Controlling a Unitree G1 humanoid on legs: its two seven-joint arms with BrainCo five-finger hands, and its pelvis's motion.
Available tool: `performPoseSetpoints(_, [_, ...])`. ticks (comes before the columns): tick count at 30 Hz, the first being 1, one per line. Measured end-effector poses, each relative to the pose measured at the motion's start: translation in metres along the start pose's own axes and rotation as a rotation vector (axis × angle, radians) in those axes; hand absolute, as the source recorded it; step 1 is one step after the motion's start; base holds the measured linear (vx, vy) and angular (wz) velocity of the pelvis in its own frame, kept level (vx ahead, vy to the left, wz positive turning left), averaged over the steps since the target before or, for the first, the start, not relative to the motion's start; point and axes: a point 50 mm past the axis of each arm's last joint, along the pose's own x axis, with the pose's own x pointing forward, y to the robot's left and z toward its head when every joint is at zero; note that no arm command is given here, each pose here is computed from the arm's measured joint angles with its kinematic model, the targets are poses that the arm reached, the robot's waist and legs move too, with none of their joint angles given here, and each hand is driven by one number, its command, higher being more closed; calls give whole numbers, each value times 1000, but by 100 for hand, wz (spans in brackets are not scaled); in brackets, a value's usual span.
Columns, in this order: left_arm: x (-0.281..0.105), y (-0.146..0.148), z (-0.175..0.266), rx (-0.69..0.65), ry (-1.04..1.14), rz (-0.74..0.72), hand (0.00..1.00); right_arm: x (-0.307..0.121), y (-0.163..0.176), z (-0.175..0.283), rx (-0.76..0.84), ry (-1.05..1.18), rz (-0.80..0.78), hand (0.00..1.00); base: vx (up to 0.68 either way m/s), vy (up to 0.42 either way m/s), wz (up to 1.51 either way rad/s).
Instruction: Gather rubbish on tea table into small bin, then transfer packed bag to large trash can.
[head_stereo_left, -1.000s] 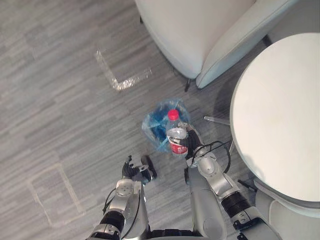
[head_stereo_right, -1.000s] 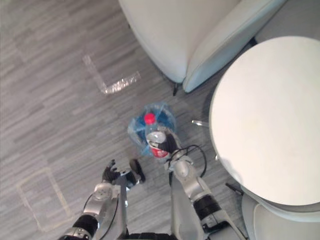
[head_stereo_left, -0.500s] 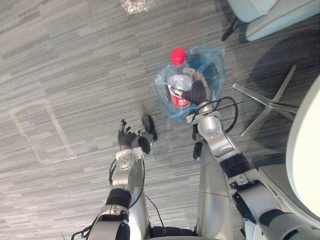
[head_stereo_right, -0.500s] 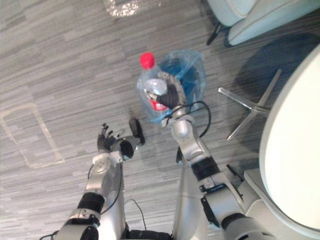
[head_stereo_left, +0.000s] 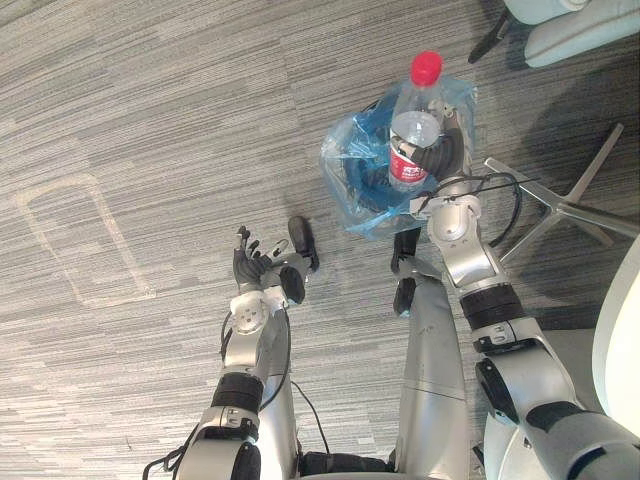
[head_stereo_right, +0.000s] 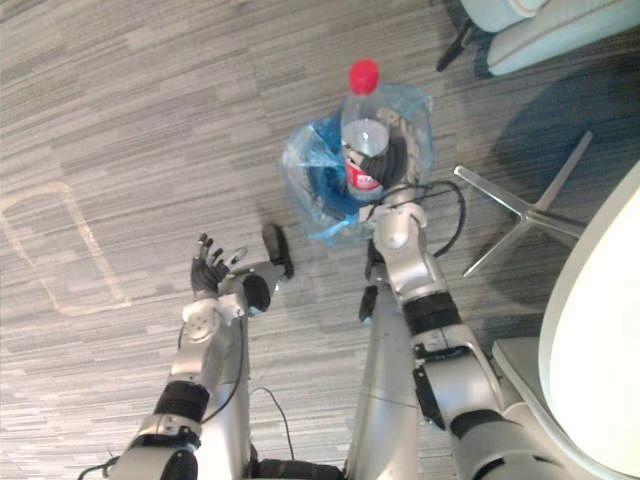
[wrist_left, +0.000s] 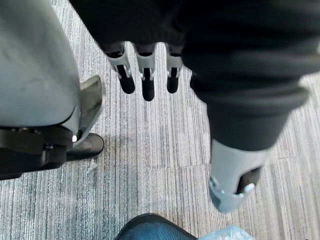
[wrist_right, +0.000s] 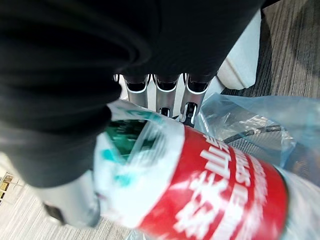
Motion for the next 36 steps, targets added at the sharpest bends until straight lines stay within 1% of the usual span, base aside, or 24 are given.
performPoseSetpoints(6, [3, -2, -1, 0, 13, -3, 0, -1, 1, -2, 12, 13, 16, 0, -18, -3, 0])
performPoseSetpoints(9, [4, 0, -2, 8, 16, -2, 0, -7, 9, -5, 24, 27, 43, 0, -34, -7, -2])
performPoseSetpoints(13, [4, -1, -6, 16, 35, -3, 0, -22, 17, -16, 0, 54, 99, 0, -15, -2, -2])
performPoseSetpoints(17, [2, -3, -11, 25, 54, -12, 0, -31, 23, -21, -77, 41, 144, 0, -7, -2, -1])
performPoseSetpoints(18, [1, -5, -12, 31, 57, -21, 0, -37, 27, -23, -125, 28, 168, 0, -18, -8, -5])
performPoseSetpoints(22, [0, -6, -14, 50, 64, -31, 0, -47, 35, -21, -184, -10, 212, 0, 0, -7, -6])
performPoseSetpoints(25, [-11, 1, -35, 80, 140, -19, 0, -70, 53, -30, -238, 1, 303, 0, 17, -3, -12])
performPoseSetpoints(28, [-13, 1, -40, 88, 159, -23, 0, -81, 64, -31, -309, -32, 376, 0, 27, 14, -8])
performPoseSetpoints(32, [-15, 1, -45, 102, 179, -36, 0, -88, 72, -37, -367, -32, 436, 0, 0, 0, 0])
performPoseSetpoints(36, [-17, 0, -51, 114, 203, -45, 0, -104, 84, -49, -504, -58, 537, 0, -31, 13, 0])
